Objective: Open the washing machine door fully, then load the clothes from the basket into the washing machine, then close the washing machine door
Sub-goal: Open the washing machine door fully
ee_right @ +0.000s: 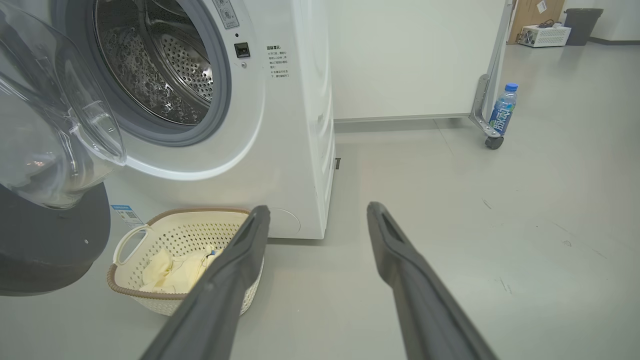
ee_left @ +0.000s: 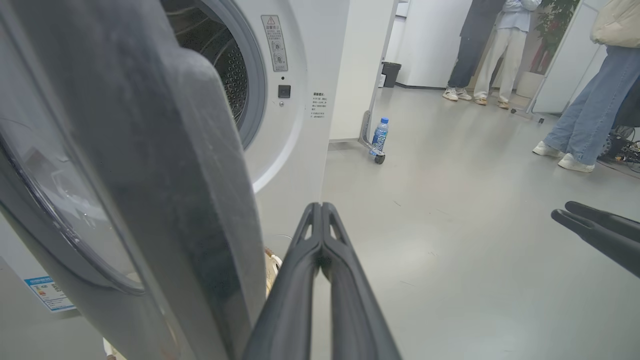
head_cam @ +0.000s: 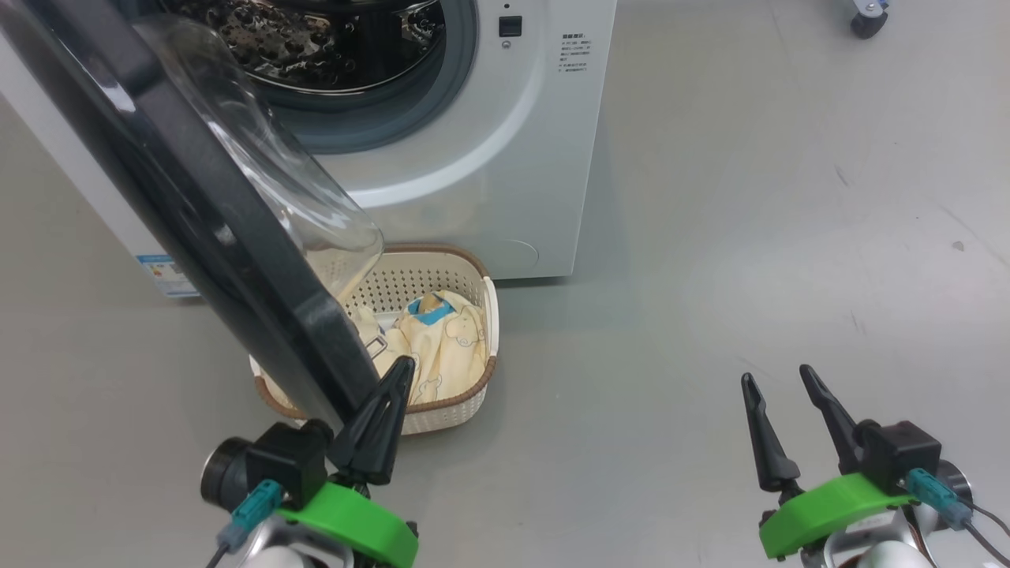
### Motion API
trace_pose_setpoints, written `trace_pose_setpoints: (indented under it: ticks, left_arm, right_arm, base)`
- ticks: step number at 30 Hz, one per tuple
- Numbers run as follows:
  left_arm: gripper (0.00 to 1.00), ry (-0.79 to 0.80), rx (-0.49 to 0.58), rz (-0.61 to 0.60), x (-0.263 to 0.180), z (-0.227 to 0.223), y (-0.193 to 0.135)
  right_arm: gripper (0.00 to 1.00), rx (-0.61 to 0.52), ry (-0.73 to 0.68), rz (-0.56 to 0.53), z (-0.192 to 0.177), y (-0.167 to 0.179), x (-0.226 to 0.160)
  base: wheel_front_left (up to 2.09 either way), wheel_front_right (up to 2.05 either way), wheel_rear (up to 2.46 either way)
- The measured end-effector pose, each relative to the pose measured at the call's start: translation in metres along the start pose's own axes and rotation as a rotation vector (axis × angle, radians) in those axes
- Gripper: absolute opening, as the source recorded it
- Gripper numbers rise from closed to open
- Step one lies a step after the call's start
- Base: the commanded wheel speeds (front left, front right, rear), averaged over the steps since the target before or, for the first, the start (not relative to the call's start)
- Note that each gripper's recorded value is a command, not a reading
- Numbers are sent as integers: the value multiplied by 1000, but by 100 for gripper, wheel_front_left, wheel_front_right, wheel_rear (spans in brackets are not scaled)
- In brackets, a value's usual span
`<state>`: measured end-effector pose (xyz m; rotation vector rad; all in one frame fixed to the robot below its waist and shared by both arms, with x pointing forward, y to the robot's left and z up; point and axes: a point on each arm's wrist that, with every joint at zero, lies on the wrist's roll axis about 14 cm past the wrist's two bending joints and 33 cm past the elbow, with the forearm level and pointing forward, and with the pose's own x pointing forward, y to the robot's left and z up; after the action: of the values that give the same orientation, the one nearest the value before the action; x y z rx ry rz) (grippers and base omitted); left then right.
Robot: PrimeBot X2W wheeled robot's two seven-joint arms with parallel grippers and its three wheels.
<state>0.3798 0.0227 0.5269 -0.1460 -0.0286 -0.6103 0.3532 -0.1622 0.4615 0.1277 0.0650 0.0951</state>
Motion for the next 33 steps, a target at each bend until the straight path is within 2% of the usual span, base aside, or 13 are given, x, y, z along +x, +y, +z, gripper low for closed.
trace_pose_setpoints:
  ticks: [33]
  left_arm:
    - [0, 13, -25, 95, -8, -4, 22]
  right_arm:
    - [100, 13, 22, 36, -7, 11, 8]
  base:
    - [0, 0, 0]
